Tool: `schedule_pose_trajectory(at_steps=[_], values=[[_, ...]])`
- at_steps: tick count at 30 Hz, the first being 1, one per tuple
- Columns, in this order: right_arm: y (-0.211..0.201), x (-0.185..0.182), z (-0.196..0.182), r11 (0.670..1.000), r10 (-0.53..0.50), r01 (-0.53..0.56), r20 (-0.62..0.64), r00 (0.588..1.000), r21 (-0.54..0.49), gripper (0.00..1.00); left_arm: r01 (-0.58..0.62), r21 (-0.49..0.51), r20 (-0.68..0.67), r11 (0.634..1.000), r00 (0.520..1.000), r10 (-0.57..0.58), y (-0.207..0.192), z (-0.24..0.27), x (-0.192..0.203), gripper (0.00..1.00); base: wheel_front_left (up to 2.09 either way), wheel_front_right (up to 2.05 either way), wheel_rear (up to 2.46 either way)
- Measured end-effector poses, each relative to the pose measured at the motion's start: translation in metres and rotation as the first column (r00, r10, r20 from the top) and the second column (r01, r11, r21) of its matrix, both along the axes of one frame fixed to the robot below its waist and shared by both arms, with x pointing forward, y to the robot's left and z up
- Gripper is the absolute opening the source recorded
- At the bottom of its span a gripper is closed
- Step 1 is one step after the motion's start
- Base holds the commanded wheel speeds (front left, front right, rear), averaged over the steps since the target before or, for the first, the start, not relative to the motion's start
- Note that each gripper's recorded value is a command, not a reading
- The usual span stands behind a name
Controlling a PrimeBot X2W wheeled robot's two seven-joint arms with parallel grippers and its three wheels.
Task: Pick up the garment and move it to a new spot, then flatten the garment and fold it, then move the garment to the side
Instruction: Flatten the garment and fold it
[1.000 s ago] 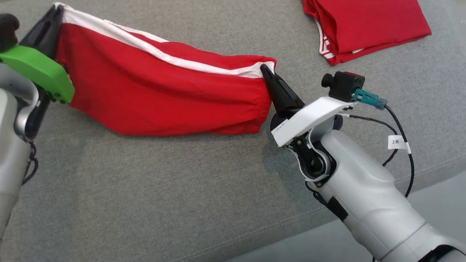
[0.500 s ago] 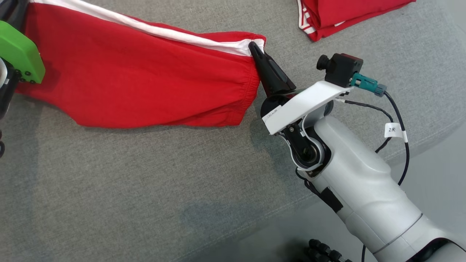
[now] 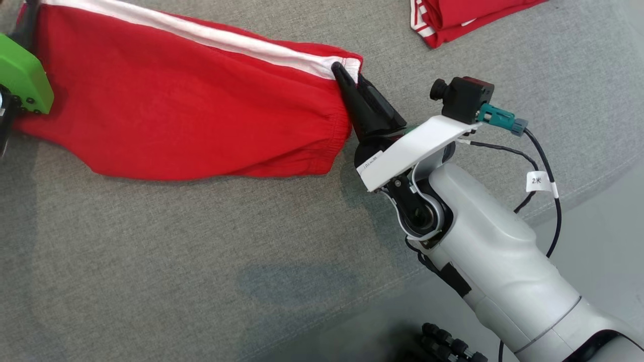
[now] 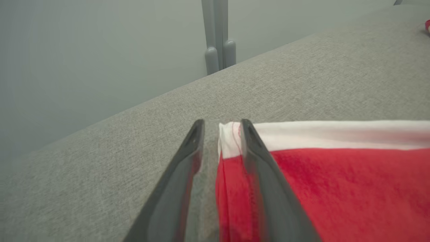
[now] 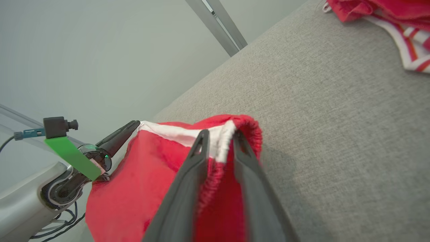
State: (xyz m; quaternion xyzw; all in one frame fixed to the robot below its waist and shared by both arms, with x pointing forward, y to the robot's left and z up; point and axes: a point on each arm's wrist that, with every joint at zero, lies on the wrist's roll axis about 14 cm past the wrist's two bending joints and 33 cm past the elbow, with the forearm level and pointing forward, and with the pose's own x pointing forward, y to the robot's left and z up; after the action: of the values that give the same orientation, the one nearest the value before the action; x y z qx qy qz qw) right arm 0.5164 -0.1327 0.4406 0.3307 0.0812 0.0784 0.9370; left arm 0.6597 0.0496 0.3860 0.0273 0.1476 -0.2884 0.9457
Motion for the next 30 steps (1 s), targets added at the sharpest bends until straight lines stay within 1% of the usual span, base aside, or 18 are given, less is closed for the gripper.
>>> schedule_pose_trajectory(at_steps=[3, 8, 14, 19, 20, 24, 27, 30], values=[[0.0, 0.0, -0.001, 1.0, 0.003, -0.003, -0.001, 1.0, -0.012, 1.0, -0.004, -0.009, 0.005, 1.0, 1.0, 0.004, 0.001, 0.002, -0.003, 1.0, 0.0, 0.0, 0.0], [-0.005, 0.0, 0.008, 0.997, 0.002, 0.001, 0.032, 0.999, -0.077, 1.0, -0.021, -0.025, 0.02, 0.999, 1.0, 0.022, 0.007, 0.012, -0.007, 1.0, 0.0, 0.0, 0.0], [-0.019, -0.013, 0.018, 0.979, -0.001, 0.017, 0.078, 0.997, -0.204, 1.0, -0.041, -0.044, 0.033, 0.998, 0.999, 0.043, 0.015, 0.029, -0.022, 1.0, 0.0, 0.0, 0.0], [-0.023, -0.024, 0.045, 0.964, -0.001, 0.046, 0.17, 0.985, -0.261, 1.0, -0.081, -0.09, 0.103, 0.993, 0.991, 0.09, 0.032, 0.066, -0.023, 1.0, 0.0, 0.0, 0.0], [-0.021, -0.031, 0.055, 0.961, 0.003, 0.054, 0.204, 0.979, -0.27, 1.0, -0.094, -0.084, 0.114, 0.992, 0.988, 0.103, 0.038, 0.069, -0.031, 1.0, 0.0, 0.0, 0.0], [-0.018, -0.047, 0.073, 0.952, 0.008, 0.073, 0.266, 0.964, -0.296, 1.0, -0.131, -0.097, 0.144, 0.987, 0.979, 0.145, 0.05, 0.081, -0.043, 1.0, 0.0, 0.0, 0.0], [-0.016, -0.059, 0.084, 0.938, 0.023, 0.086, 0.306, 0.952, -0.336, 1.0, -0.161, -0.108, 0.155, 0.981, 0.972, 0.177, 0.057, 0.086, -0.055, 1.0, 0.0, 0.0, 0.0], [-0.014, -0.071, 0.091, 0.935, 0.02, 0.099, 0.33, 0.944, -0.34, 1.0, -0.185, -0.12, 0.152, 0.975, 0.967, 0.202, 0.062, 0.085, -0.067, 1.0, 0.0, 0.0, 0.0]])
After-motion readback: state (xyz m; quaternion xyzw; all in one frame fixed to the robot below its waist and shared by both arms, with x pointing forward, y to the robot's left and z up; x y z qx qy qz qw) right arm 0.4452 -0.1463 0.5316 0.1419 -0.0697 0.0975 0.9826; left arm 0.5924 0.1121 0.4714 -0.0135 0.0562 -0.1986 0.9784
